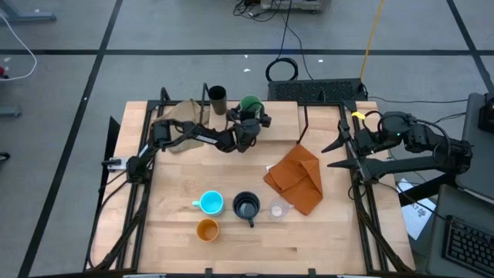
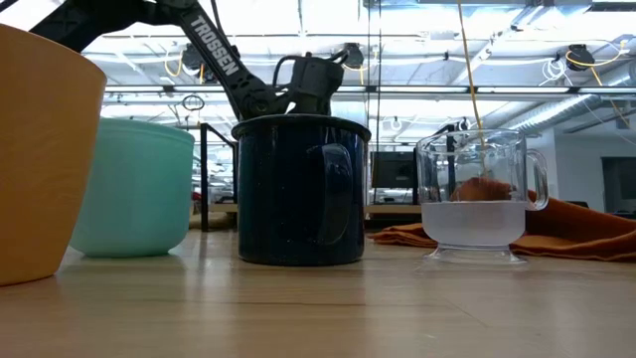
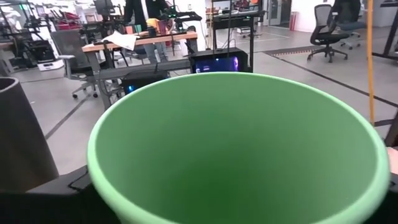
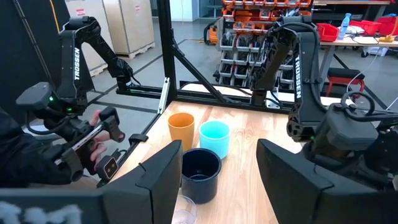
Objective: Stack small to large cups/mugs on shelf
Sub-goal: Put the green cup on the shelf
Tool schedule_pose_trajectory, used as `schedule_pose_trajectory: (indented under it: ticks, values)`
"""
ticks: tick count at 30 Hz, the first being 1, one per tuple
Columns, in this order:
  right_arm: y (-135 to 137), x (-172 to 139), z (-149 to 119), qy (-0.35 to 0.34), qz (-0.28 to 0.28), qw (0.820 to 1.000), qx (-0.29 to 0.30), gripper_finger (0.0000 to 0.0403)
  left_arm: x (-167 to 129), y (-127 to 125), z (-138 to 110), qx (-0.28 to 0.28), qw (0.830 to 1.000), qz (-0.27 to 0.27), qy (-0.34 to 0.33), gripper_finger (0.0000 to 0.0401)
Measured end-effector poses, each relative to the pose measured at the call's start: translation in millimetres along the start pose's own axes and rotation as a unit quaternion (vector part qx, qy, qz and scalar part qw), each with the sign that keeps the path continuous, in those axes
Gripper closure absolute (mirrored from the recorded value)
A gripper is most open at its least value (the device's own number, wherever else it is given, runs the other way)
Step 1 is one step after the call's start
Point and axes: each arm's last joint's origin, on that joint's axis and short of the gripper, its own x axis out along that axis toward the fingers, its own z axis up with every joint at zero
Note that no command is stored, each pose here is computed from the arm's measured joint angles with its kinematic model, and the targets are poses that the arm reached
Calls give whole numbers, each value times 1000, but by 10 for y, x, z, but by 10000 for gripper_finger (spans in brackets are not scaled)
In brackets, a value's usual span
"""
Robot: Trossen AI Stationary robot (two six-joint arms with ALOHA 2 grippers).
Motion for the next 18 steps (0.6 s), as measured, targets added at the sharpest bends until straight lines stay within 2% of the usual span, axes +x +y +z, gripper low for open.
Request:
schedule_pose_trajectory:
  ticks: [15,18]
  values:
    - [0,0,0,0,0,1000,0,204,62,46,4,9,1000,26,-1,4]
    - [0,0,0,0,0,1000,0,204,65,43,3,5,1000,19,-1,4]
